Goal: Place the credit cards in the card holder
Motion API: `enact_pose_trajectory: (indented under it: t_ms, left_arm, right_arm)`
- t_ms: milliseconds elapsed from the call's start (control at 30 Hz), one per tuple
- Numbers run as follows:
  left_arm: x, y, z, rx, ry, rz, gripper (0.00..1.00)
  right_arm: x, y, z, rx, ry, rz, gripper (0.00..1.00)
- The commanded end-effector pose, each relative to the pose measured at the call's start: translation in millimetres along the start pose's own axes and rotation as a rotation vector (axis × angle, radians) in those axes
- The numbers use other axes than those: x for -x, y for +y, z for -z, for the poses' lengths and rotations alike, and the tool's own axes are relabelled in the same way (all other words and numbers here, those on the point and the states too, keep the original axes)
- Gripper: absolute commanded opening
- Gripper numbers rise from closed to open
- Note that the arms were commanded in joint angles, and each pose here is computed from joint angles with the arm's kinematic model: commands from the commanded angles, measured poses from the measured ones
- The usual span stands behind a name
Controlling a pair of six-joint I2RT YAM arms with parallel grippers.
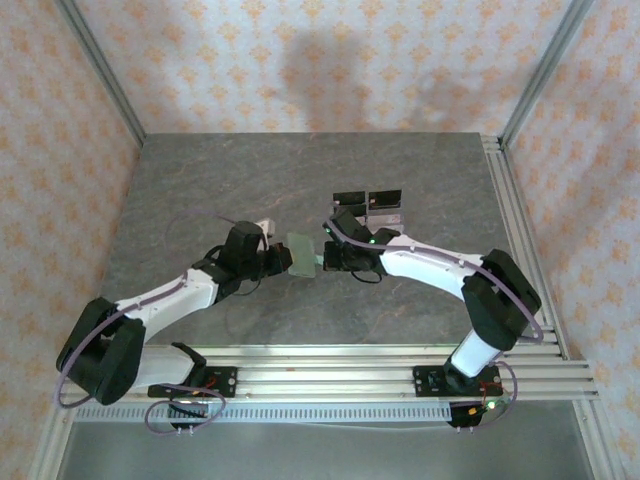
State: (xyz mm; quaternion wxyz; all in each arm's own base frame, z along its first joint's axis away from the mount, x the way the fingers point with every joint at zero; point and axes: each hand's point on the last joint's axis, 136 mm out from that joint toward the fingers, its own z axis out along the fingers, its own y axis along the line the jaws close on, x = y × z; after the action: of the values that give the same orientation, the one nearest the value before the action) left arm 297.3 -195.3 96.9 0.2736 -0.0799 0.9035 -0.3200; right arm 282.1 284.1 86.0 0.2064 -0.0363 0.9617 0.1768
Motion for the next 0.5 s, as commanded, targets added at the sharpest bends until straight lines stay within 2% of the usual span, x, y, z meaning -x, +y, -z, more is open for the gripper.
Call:
enact_pose_trajectory:
  t_ms: [0, 100, 200, 267, 333, 467]
  left_arm:
    - [2.0, 9.4, -10.1, 0.037, -0.024, -0.025, 0.04]
    - [-4.5, 19.9, -19.6, 0.068, -0.003, -0.019, 0.20]
    - [-6.0, 27.3, -23.3, 0.102, 0.003, -0.022, 0.44]
    - [-4.8, 30.6, -21.7, 0.124, -0.003, -0.027, 0.56]
    - [-3.3, 30.8, -19.4, 0.134, -0.009, -0.035, 0.63]
    - [-1.8, 25.2, -15.5, 0.139, 0.003, -0.064, 0.68]
  right_arm:
    - [-2.6, -1.7, 9.6, 0.020, -0.011, -0.017, 0.00]
    - [-6.0, -2.9, 10.8, 0.025, -0.004, -0.013, 0.00]
    - [-7.8, -3.4, 12.5, 0.025, 0.002, -0.003, 0.00]
    - [-7.2, -2.9, 14.3, 0.026, 0.002, 0.003, 0.00]
    - [-5.6, -1.3, 17.8, 0.031, -0.002, 0.009, 0.00]
    - [1.5, 5.2, 26.8, 0.046, -0.016, 0.022, 0.00]
